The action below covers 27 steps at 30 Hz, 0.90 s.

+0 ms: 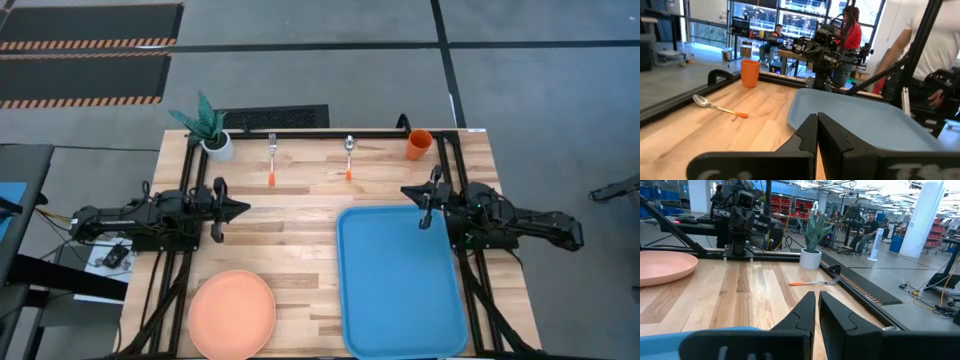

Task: Pick and place plate/cup/fork/spoon on tray
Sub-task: Move the blue serving tray to the center of the table

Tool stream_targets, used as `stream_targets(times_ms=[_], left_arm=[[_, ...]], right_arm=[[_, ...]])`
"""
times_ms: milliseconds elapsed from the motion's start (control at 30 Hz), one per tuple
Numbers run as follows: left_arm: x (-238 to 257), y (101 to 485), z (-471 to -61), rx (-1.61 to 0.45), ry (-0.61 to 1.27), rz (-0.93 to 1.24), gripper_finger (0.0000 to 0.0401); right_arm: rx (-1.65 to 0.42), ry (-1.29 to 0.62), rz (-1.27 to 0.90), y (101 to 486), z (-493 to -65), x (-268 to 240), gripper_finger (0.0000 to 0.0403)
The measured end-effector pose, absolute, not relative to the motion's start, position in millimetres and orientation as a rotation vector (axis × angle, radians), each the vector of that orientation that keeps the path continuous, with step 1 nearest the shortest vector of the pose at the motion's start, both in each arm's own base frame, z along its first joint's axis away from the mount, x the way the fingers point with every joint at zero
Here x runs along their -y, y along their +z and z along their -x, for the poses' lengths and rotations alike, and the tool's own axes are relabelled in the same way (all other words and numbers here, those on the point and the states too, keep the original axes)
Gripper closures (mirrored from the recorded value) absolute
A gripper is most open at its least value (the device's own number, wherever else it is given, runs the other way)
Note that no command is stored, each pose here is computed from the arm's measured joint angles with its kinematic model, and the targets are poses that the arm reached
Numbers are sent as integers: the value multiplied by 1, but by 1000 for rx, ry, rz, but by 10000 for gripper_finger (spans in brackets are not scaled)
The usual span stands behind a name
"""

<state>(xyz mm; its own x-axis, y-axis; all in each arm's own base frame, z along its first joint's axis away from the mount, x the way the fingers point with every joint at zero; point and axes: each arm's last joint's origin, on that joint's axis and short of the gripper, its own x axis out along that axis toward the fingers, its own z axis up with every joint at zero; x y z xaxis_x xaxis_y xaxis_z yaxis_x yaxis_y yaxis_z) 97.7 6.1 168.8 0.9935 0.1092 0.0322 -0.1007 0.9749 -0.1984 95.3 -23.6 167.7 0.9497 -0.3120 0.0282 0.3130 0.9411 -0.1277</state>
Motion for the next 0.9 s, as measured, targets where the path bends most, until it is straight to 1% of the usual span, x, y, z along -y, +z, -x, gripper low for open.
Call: stream_targets(times_ms=[233,400,500,633,733,800,900], left_arm=[[-7,170,-97,61,129,249,401],[-8,170,-97,58,166,191,401],[-8,170,-97,57,166,170,401],[-7,170,-97,61,134,234,401],[-8,173,-97,93,161,243,401],[-8,174,-97,106,170,225,401],[-7,173,-100,75,127,194,401]], right_arm=[[8,-319,131,168,-95,24,355],[8,-318,131,168,-95,24,355],[8,-319,131,168,-95,24,355],[8,-319,131,168,-95,24,355],[7,-319,131,168,-95,24,355],[7,-318,131,168,-95,24,355],[8,-319,131,168,-95,24,355]])
